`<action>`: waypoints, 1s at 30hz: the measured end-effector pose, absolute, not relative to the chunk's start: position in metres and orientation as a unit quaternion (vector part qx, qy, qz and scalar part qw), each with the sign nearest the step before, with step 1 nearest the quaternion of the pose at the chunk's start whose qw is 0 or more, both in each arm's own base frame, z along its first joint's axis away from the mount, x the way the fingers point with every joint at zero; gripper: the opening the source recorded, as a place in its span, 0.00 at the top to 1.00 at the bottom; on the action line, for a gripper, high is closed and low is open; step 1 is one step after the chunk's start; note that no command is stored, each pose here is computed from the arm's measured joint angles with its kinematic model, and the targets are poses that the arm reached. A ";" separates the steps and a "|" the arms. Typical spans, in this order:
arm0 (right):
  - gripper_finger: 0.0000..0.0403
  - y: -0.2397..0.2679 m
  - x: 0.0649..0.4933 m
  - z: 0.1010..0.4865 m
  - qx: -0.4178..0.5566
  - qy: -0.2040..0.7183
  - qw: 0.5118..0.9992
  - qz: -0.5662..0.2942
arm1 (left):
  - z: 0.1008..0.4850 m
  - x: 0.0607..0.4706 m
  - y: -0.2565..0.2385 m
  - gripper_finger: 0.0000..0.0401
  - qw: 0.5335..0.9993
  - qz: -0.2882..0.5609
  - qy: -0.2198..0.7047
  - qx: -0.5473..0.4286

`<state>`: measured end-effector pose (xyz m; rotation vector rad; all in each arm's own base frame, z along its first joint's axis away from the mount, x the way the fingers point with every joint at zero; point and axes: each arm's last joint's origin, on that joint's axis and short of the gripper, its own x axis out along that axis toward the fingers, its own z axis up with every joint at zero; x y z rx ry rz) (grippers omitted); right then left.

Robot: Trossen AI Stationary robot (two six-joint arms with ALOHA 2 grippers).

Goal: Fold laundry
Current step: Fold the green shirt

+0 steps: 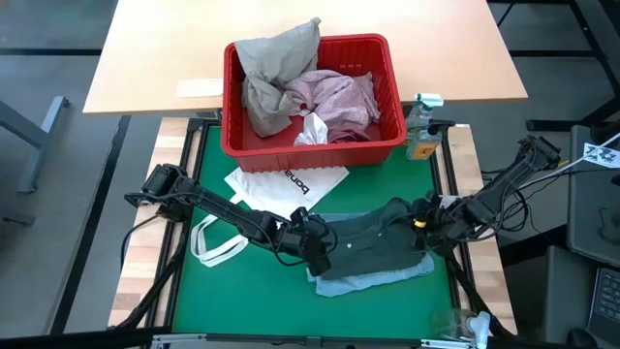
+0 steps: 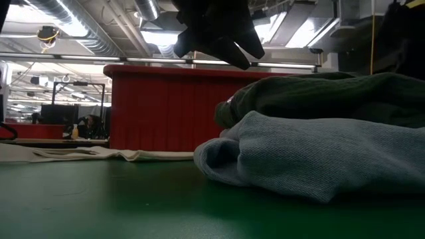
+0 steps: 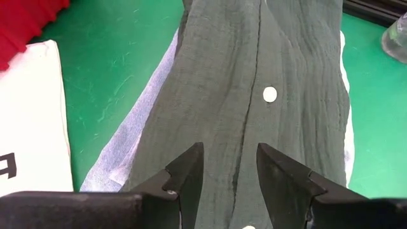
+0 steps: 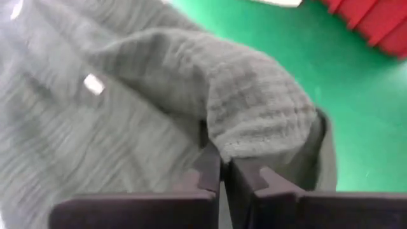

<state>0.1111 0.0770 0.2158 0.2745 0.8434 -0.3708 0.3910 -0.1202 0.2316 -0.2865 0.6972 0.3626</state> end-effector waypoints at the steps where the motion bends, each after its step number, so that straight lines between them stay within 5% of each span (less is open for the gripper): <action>1: 0.97 0.077 0.110 0.218 0.138 0.416 0.883 -0.171 | 0.232 0.391 -0.120 0.65 0.914 0.176 0.338 -0.139; 11: 0.97 0.074 0.103 0.257 0.210 0.455 0.844 -0.193 | 0.234 0.393 -0.125 0.65 0.920 0.168 0.322 -0.151; 17: 0.99 0.069 0.093 0.254 0.219 0.508 0.802 -0.226 | 0.234 0.389 -0.136 0.65 0.922 0.155 0.323 -0.147; 30: 0.92 0.070 0.093 0.247 0.222 0.525 0.792 -0.221 | 0.212 0.390 -0.159 0.65 0.921 0.133 0.341 -0.135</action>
